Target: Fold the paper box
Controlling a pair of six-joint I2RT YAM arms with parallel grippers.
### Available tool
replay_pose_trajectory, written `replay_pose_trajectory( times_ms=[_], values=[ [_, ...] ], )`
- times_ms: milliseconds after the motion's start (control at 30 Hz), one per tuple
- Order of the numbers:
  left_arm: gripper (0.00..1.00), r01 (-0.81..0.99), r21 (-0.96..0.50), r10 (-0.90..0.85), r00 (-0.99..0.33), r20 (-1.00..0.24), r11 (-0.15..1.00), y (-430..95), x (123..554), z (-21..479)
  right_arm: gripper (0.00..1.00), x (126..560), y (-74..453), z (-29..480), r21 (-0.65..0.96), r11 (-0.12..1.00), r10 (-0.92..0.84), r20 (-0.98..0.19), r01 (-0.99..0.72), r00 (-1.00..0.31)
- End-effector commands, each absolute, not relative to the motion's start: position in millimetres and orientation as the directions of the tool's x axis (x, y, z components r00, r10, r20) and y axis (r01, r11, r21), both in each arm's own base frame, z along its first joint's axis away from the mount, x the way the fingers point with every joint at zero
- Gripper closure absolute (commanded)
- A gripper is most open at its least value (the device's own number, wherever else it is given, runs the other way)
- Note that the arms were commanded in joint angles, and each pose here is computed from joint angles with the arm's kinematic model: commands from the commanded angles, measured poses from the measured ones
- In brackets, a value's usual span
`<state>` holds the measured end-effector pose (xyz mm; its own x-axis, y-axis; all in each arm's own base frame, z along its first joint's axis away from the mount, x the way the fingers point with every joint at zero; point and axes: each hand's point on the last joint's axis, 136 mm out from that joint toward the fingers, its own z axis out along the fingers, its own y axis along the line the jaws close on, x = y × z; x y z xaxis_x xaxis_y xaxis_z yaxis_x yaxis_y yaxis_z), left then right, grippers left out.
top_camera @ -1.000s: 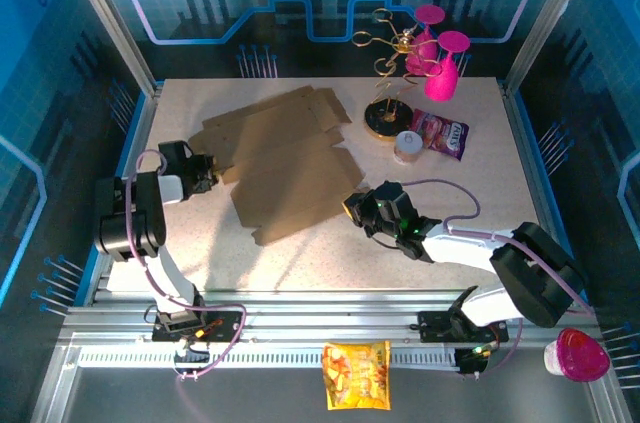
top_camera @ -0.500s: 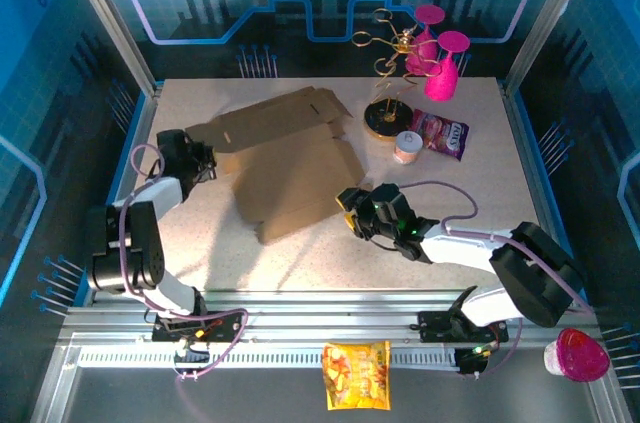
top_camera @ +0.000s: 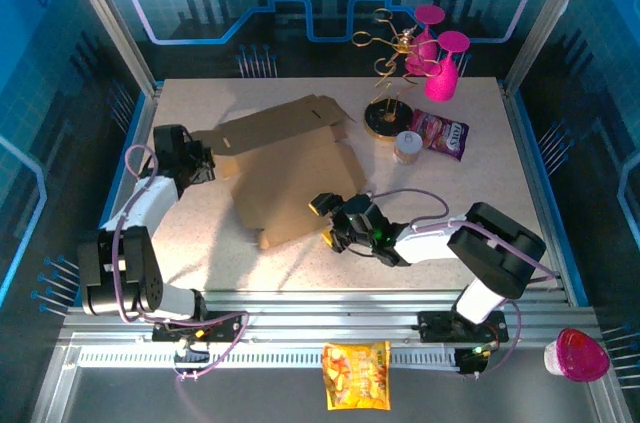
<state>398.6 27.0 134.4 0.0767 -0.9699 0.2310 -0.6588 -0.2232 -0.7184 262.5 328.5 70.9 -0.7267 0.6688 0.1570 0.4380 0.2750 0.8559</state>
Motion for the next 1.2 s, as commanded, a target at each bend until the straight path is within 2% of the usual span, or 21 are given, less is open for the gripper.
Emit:
replay_pose_trajectory(
  times_ms=[0,200,467,733,867,1100,1133,1167],
  values=[
    [1.00,-0.649,-0.722,-0.966,0.088,0.241,-0.239,26.0,396.1,154.6,0.09,261.7,333.5,82.1,0.876,0.223,0.695,0.165,0.428,-0.700],
    [1.00,-0.646,-0.719,-0.963,0.109,0.247,-0.257,27.2,392.1,167.2,0.08,249.0,339.8,75.7,0.869,0.222,0.702,0.171,0.441,-0.691],
    [1.00,-0.646,-0.711,-0.957,0.112,0.269,-0.275,24.9,391.7,182.8,0.09,254.9,355.3,71.0,0.896,0.185,0.704,0.165,0.403,-0.691],
    [1.00,-0.654,-0.704,-0.955,0.105,0.279,-0.277,22.0,389.4,188.7,0.16,274.3,371.8,71.9,0.946,0.097,0.721,0.147,0.308,-0.678],
    [1.00,-0.658,-0.703,-0.957,0.098,0.273,-0.268,22.3,387.6,190.8,0.38,282.5,376.1,74.1,0.963,0.047,0.732,0.148,0.267,-0.665],
    [1.00,-0.675,-0.696,-0.963,0.086,0.256,-0.245,26.6,381.7,191.3,0.94,285.7,354.9,115.4,0.970,0.124,0.765,0.041,0.210,-0.642],
    [1.00,-0.675,-0.699,-0.966,0.083,0.246,-0.236,27.8,380.2,192.7,1.00,286.8,351.8,125.1,0.970,0.138,0.766,0.025,0.202,-0.642],
    [0.98,-0.675,-0.702,-0.969,0.077,0.237,-0.225,28.7,379.3,193.8,1.00,287.6,350.2,133.7,0.970,0.149,0.765,0.011,0.193,-0.644]
  ],
)
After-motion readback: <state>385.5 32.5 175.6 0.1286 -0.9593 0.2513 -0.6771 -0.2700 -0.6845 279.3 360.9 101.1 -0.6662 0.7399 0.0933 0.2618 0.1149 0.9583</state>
